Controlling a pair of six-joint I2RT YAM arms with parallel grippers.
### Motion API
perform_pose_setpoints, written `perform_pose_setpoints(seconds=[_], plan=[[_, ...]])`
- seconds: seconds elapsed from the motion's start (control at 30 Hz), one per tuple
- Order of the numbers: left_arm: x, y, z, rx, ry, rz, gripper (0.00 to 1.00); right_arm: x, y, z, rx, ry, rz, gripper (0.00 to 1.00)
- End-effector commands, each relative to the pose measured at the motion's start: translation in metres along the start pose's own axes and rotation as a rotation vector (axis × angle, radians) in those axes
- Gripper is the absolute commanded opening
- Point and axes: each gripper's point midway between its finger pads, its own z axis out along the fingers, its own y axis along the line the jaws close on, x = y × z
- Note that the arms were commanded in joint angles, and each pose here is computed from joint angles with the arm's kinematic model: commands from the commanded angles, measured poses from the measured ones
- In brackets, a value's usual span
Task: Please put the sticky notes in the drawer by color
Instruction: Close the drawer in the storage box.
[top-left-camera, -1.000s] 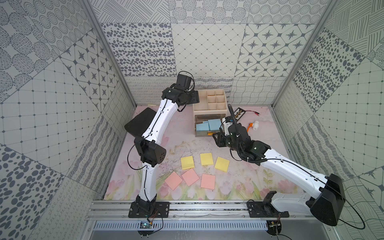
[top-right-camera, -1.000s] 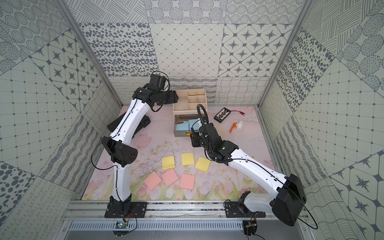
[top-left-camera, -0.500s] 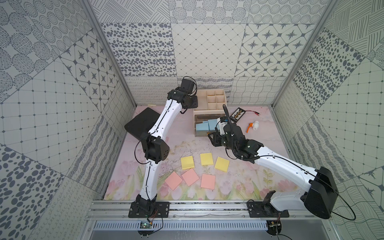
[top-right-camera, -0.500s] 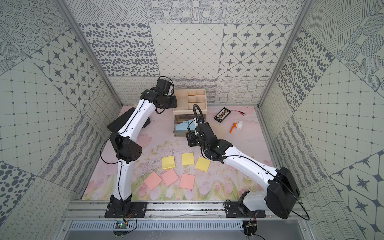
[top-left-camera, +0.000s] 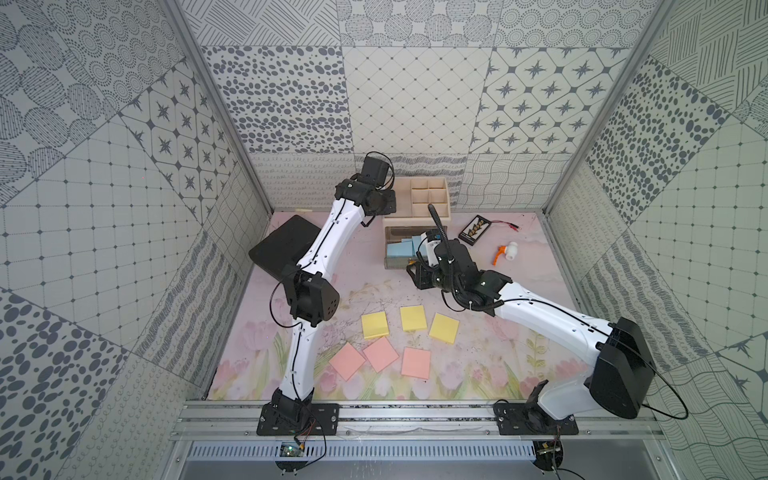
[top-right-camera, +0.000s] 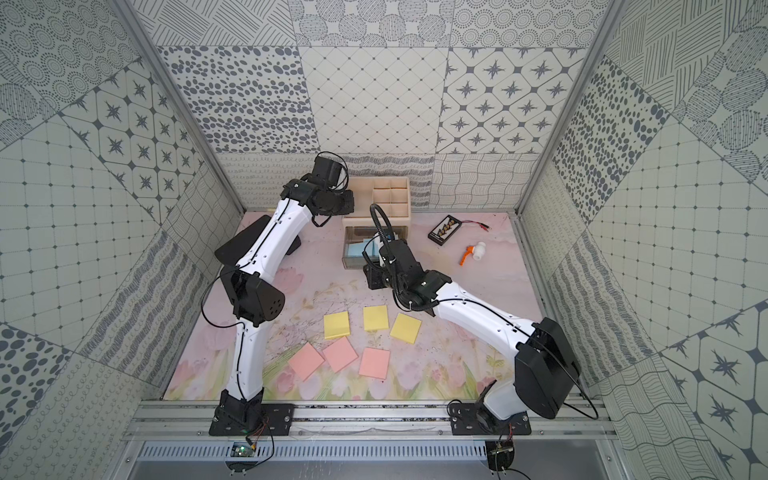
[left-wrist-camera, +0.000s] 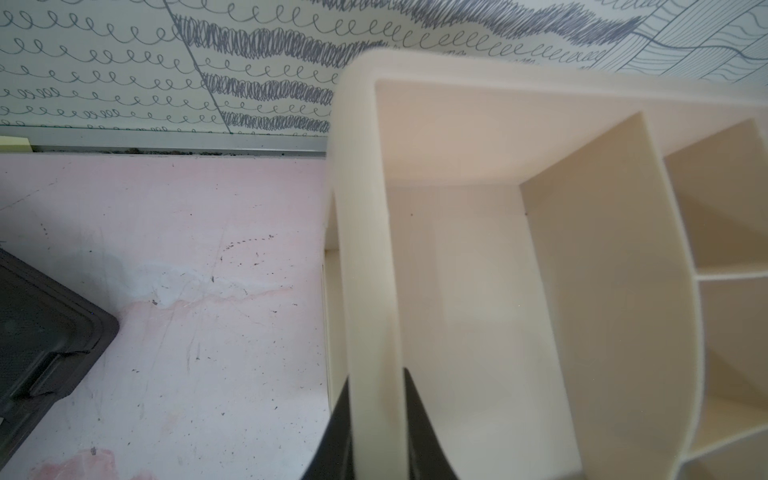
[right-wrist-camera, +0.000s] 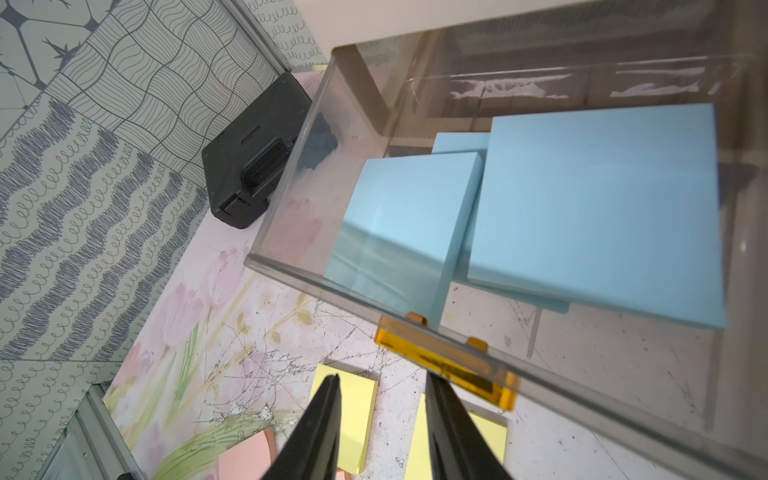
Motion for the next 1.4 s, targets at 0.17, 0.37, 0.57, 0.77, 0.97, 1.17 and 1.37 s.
perform_pose_setpoints(seconds=[0.17,0.37,0.57,0.77,0.97,1.17,1.37], plan=[[0.023,-0.009,0.002,0.058,0.103,0.08,0.14,-0.057,-0.004,0.011,0.076,-0.153,-0.089,0.38],[0.027,-0.012,0.001,0.078,0.12,0.088,0.14,-0.079,-0.01,0.026,0.121,-0.207,-0.116,0.38],[0.034,-0.017,-0.003,0.091,0.146,0.103,0.15,-0.094,-0.018,0.043,0.143,-0.234,-0.109,0.38],[0.046,-0.022,-0.007,0.075,0.181,0.123,0.16,-0.103,-0.021,0.052,0.166,-0.252,-0.134,0.39],[0.048,-0.024,-0.01,0.072,0.184,0.123,0.18,-0.109,-0.024,0.053,0.184,-0.263,-0.148,0.39],[0.041,-0.023,-0.012,0.064,0.156,0.114,0.31,-0.11,-0.016,0.043,0.136,-0.264,-0.148,0.43],[0.03,-0.026,-0.023,0.073,0.112,0.094,0.58,-0.116,-0.003,-0.004,0.055,-0.313,-0.096,0.64]])
